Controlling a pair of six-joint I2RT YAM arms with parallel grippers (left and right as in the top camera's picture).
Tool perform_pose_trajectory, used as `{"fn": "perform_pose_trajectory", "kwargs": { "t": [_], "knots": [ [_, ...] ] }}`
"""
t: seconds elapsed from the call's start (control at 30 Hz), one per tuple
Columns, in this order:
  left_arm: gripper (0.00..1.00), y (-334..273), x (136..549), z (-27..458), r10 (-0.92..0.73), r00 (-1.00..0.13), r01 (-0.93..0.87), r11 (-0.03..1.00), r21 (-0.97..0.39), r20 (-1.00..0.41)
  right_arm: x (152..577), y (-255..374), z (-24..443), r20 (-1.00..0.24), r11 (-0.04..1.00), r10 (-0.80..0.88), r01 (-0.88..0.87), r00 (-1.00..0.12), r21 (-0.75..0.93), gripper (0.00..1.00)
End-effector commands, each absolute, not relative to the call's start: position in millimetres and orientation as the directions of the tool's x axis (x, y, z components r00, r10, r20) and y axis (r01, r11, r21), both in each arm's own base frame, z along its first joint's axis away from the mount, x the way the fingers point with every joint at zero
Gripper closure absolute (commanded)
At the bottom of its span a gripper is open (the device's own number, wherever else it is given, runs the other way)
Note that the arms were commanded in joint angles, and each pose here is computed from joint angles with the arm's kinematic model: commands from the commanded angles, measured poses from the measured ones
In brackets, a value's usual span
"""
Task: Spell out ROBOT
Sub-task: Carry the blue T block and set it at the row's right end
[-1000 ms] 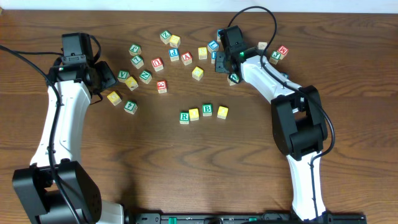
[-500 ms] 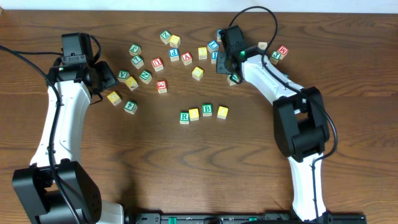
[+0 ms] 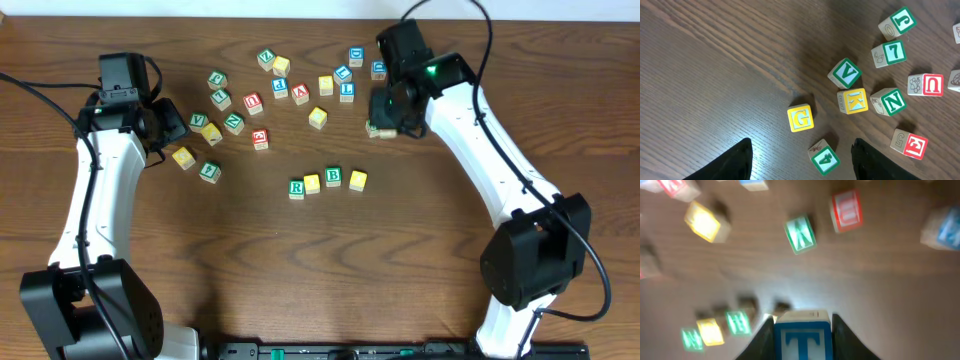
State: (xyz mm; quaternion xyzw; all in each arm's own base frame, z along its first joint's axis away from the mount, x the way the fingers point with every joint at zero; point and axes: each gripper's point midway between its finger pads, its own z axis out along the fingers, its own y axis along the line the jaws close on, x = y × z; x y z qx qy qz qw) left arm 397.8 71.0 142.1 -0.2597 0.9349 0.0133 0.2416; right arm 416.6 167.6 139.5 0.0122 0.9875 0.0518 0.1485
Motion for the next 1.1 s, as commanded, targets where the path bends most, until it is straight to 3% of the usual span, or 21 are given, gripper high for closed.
{"fn": "perform_pose_trajectory", "kwargs": {
  "t": [0.0,0.23,0.57,0.9,1.07],
  "knots": [
    [0.37,71,398,138,-0.483,-0.750,-0.496,0.863,-0.098,-0.451,391,161,110,-0.173,0.998,0.025,0.013,-0.985,0.067,0.80],
    [0.37,71,398,138,-0.483,-0.750,-0.496,0.863,-0.098,-0.451,371,154,68,-0.101,0.996,0.080,0.075,-0.992,0.050,0.79],
    [0.37,67,397,138,-0.479,-0.757,-0.489,0.867,-0.101,-0.446,364,165,27,-0.123,0.993,0.088,0.078,-0.988,0.084,0.72],
    [0.37,35,391,133,-0.423,-0.811,-0.424,0.901,-0.093,-0.404,365,170,19,-0.142,0.990,0.114,0.100,-0.983,0.104,0.71],
    [0.38,26,387,130,-0.407,-0.830,-0.405,0.910,-0.090,-0.382,363,172,17,-0.146,0.990,0.106,0.092,-0.984,0.104,0.61]
  ]
}}
